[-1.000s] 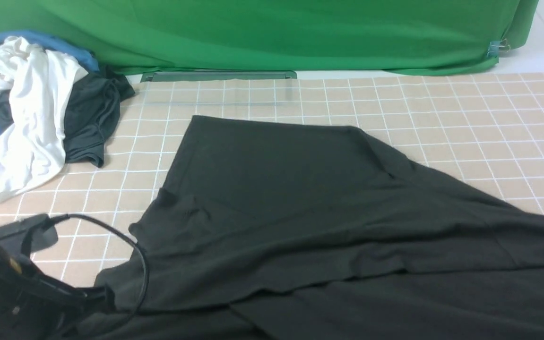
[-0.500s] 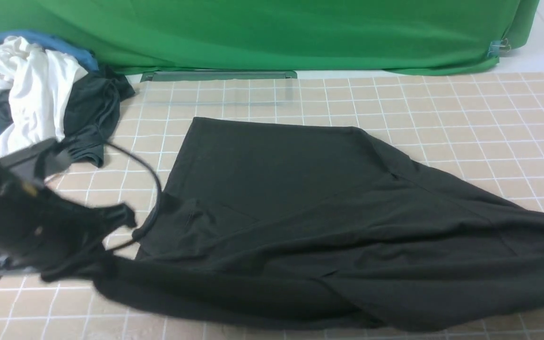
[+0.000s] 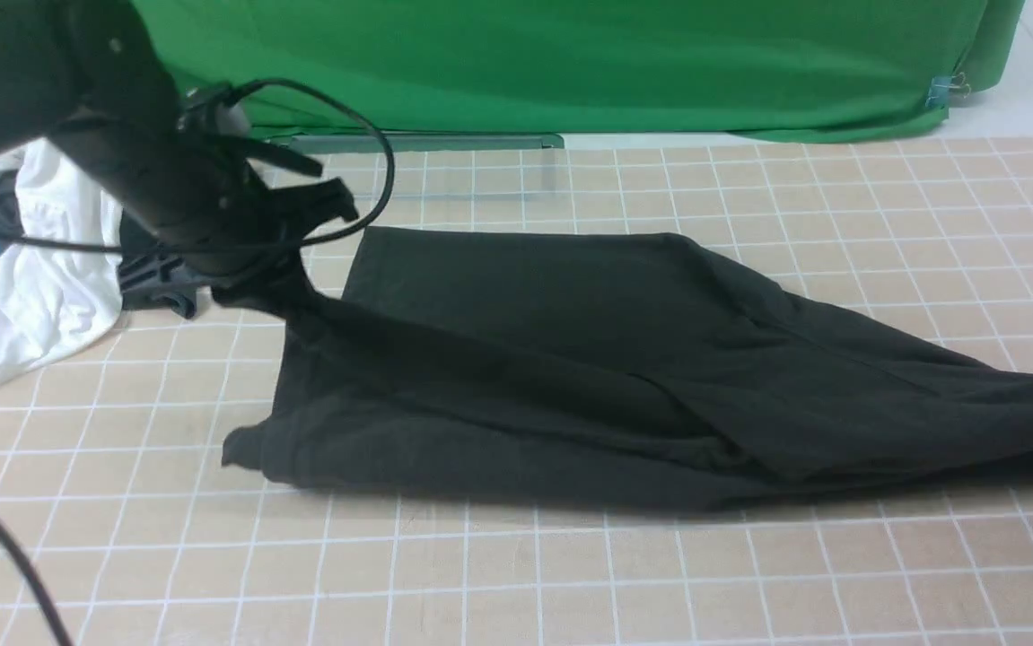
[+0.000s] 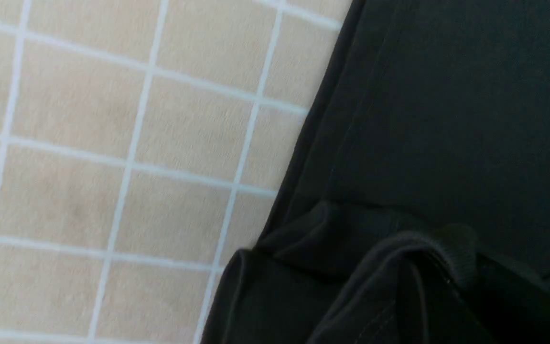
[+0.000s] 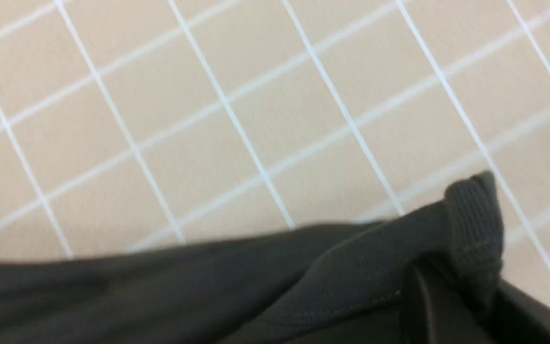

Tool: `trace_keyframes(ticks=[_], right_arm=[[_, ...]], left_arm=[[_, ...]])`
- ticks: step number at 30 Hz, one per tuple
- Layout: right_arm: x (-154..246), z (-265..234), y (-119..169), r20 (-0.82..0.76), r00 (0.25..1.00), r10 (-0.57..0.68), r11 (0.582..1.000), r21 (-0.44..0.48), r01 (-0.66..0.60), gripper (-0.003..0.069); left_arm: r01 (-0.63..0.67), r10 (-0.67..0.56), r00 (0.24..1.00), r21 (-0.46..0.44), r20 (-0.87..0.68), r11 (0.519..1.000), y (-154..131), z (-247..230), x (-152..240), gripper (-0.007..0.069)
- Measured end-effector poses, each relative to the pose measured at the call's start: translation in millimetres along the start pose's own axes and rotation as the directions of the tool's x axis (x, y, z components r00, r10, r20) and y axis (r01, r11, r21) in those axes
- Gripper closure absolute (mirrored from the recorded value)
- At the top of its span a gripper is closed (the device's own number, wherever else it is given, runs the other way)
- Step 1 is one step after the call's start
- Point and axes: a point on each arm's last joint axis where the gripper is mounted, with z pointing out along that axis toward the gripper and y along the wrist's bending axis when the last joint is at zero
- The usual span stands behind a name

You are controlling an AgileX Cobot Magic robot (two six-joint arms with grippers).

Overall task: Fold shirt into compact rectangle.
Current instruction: 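Fold the black garment in half by bringing its near edge over to the far edge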

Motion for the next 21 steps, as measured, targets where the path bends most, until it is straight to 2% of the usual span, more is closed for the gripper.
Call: trace_keyframes(ticks=[7,10,11,14,15,16,17,18,19,21], right_arm=[[0,40,5,-0.009,1.0,0.007,1.0,-0.014,-0.007,0.0601],[2,49,5,-0.018,1.0,-0.008,1.0,-0.014,0.007,0.0557],[1,49,5,-0.018,1.0,-0.017,1.0,-0.013,0.016,0.0529],[-6,41,6,-0.035,0.999,-0.031,1.0,0.002,0.031,0.0349],[-7,39,6,-0.037,0.999,-0.034,0.999,0.003,0.034,0.0335],[-13,28,8,-0.052,0.997,-0.063,0.998,0.012,0.064,0.0228],[-15,25,8,-0.054,0.996,-0.072,0.997,0.014,0.073,0.0204],[-22,9,12,-0.055,0.993,-0.102,0.995,0.016,0.103,0.014],[-26,-6,18,-0.05,0.991,-0.127,0.992,0.013,0.128,0.0109],[-30,-23,24,-0.042,0.988,-0.148,0.989,0.008,0.149,0.0095]], left_arm=[[-0.014,0.013,1.0,-0.038,-0.015,0.999,0,40,-23,0.0606],[-0.016,0.014,0.999,-0.059,-0.04,0.998,4,57,-23,0.0606],[-0.016,0.013,0.999,-0.061,-0.045,0.998,5,59,-23,0.0606],[-0.016,0.013,0.999,-0.066,-0.051,0.998,5,62,-23,0.0606],[-0.016,0.013,0.999,-0.066,-0.051,0.998,5,62,-23,0.0606],[-0.016,0.013,0.999,-0.066,-0.05,0.998,5,62,-23,0.0606],[-0.016,0.013,0.999,-0.066,-0.05,0.998,5,62,-23,0.0606],[-0.017,0.013,0.999,-0.065,-0.049,0.998,5,62,-23,0.0606],[-0.017,0.013,0.999,-0.065,-0.049,0.998,5,62,-23,0.0606],[-0.015,0.012,0.999,-0.063,-0.049,0.998,5,62,-23,0.0606]])
